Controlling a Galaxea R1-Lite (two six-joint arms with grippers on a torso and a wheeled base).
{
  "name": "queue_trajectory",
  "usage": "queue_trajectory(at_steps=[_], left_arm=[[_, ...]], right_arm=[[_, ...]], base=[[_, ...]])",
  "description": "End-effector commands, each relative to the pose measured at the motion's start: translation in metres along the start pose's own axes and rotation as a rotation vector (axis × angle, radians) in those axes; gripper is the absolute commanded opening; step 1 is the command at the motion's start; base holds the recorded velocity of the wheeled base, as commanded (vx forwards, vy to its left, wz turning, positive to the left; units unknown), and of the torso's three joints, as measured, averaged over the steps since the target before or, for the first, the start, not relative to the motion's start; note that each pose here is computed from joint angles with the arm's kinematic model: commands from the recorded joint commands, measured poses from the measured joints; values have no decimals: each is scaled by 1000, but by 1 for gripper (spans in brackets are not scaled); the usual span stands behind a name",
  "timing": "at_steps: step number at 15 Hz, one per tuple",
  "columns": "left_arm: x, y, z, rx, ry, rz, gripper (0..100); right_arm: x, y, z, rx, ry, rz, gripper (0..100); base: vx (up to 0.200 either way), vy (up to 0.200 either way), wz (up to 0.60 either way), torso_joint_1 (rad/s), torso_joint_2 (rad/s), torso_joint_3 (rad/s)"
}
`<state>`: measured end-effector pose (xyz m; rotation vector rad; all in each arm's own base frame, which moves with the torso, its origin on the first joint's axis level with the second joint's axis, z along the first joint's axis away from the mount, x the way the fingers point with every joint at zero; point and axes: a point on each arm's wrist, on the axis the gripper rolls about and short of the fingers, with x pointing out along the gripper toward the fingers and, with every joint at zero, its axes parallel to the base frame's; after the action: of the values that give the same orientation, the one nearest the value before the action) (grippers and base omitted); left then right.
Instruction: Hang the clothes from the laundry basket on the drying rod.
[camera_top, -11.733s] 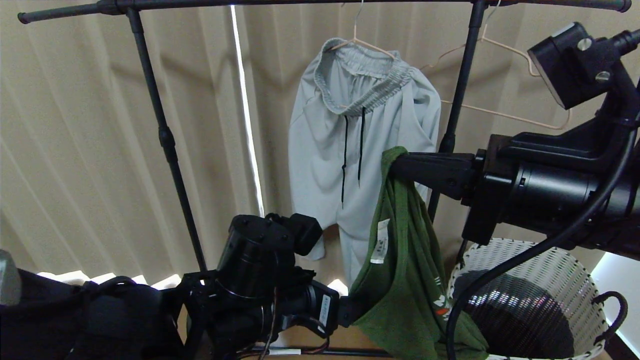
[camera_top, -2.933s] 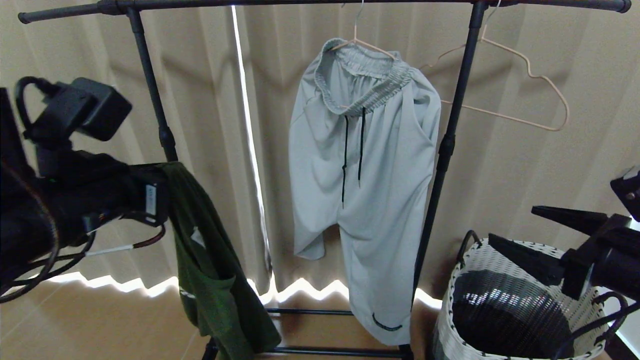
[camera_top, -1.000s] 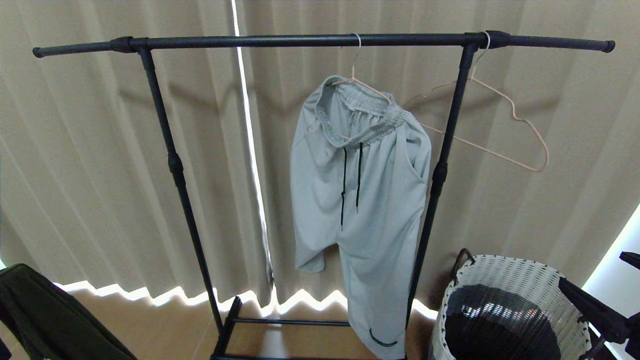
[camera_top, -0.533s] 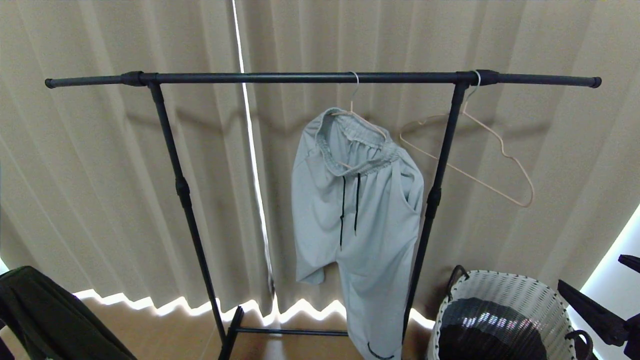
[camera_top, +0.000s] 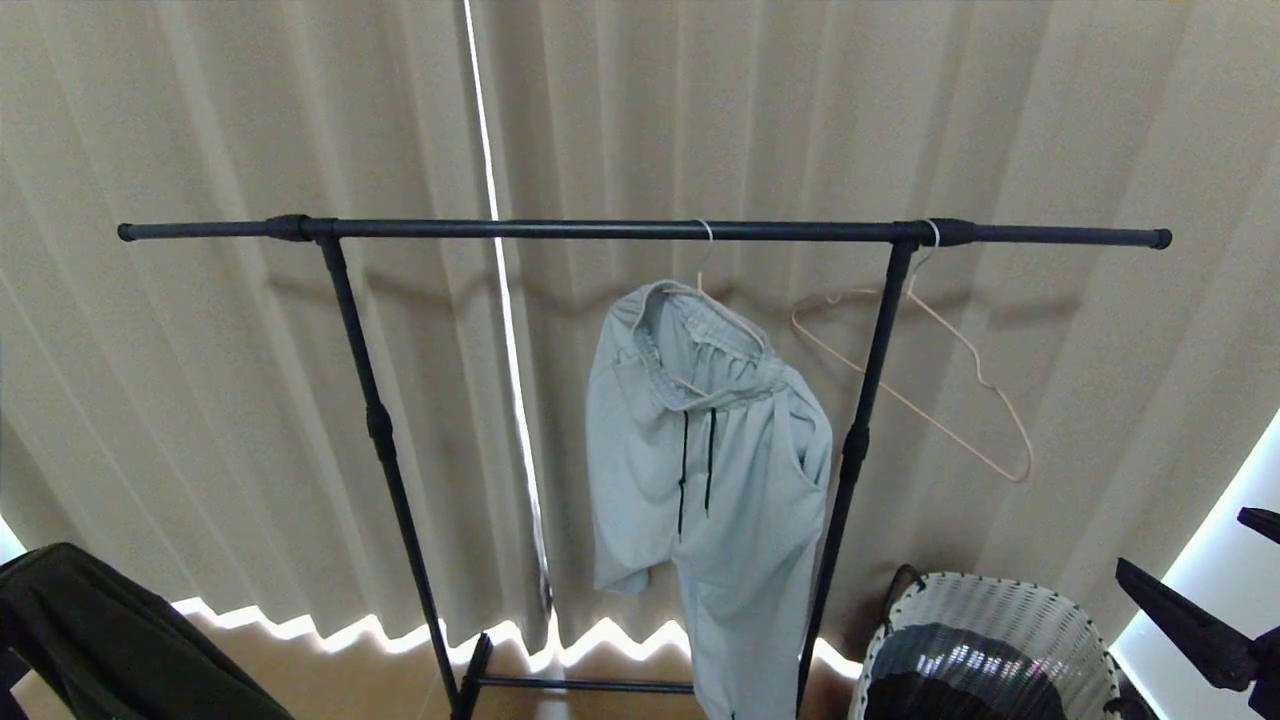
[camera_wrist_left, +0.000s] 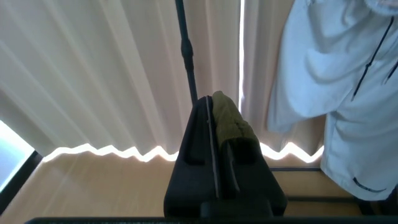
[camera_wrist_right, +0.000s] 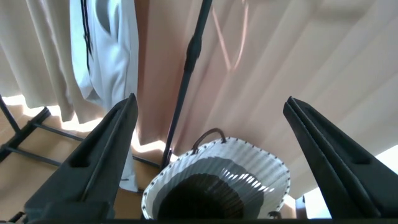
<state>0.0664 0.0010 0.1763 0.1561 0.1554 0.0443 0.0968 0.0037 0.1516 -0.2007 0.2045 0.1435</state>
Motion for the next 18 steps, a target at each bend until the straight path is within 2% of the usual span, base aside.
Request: queue_trajectory(at_steps=[1, 4, 7, 12, 18], left_arm=[[0, 0, 0, 2, -1, 1, 0], [-3, 0, 1, 1, -17, 0, 0], [-2, 0, 0, 35, -12, 3, 0], [-3, 0, 0, 36, -16, 2, 0], [-3, 0, -3, 37, -6, -1, 0]], right_arm=[[0, 1, -2, 0, 3, 4, 100], [1, 1, -2, 0, 6, 7, 100], [1, 1, -2, 1, 12, 10, 100], [0, 1, -2, 0, 7, 11, 100], [0, 1, -2, 0, 8, 14, 100]], base=[[0, 0, 0, 207, -461, -237], [0, 0, 0, 74, -157, -85], [0, 0, 0, 0, 0, 0], [0, -200, 0, 5, -1, 0], [0, 0, 0, 0, 0, 0]])
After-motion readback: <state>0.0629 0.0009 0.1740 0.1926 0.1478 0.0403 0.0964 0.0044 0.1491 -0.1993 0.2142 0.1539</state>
